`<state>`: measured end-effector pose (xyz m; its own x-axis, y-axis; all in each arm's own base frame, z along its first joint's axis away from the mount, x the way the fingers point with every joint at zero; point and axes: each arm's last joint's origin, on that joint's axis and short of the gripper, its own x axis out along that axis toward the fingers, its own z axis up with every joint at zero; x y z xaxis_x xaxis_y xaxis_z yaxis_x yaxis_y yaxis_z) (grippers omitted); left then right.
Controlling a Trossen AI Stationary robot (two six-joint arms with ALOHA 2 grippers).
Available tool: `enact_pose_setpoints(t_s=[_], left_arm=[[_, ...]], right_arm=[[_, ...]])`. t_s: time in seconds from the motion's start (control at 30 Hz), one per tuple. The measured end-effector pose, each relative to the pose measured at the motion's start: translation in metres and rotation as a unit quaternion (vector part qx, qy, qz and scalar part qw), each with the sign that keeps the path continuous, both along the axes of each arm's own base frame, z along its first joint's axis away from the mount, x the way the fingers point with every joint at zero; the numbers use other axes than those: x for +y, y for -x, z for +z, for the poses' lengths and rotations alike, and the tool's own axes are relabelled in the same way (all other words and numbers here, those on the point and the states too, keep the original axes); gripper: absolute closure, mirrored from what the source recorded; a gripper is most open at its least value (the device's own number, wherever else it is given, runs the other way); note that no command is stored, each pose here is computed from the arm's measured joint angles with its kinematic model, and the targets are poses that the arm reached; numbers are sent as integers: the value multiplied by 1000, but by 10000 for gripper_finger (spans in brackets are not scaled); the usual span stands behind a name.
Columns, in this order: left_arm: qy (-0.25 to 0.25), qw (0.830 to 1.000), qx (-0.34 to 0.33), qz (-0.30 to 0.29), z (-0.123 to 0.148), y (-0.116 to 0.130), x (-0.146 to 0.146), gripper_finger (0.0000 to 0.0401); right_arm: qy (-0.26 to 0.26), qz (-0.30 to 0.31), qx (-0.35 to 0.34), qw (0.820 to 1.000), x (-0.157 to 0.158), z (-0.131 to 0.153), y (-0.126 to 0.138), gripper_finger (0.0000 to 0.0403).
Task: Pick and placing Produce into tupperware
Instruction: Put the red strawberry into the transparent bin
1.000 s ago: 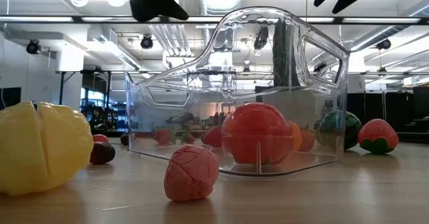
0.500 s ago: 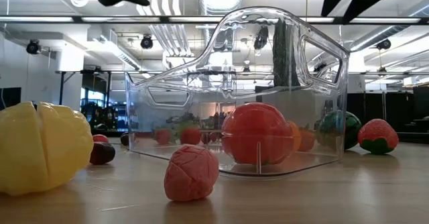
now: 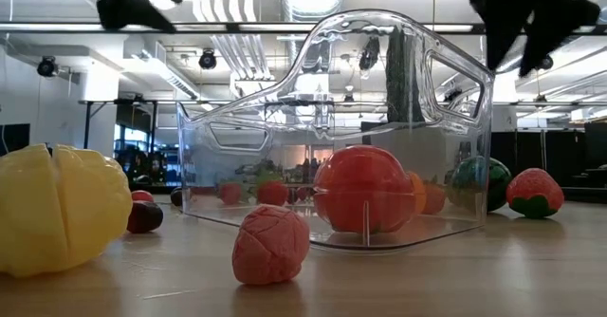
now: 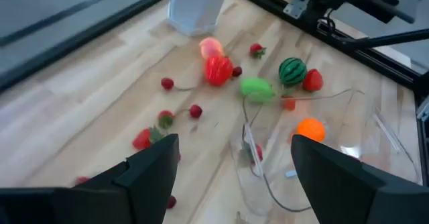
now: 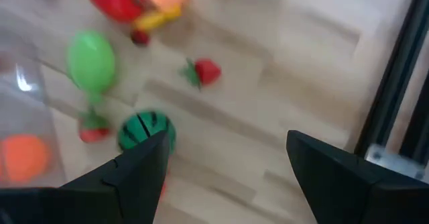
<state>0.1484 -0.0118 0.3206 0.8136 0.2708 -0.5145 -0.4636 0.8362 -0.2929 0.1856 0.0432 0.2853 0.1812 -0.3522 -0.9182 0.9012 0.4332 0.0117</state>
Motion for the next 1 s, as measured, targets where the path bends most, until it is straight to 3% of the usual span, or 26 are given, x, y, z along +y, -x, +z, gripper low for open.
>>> enact_pose_setpoints(t_s=[0.2,0.47,0.73,1.0], left_arm=[[37,999,-25,3,-42,6,0,128],[86,995,-51,27,-79,19,2,128],[81,996,-38,30,-101,26,3,128],[84,995,-52,28,-96,25,3,128]], right_arm=[[-73,7,-2,997,5,-34,-2,110],[-107,-16,18,994,5,-62,3,110],[-140,-16,-28,990,8,-74,-4,110],[-142,-1,-28,990,9,-76,-5,110]])
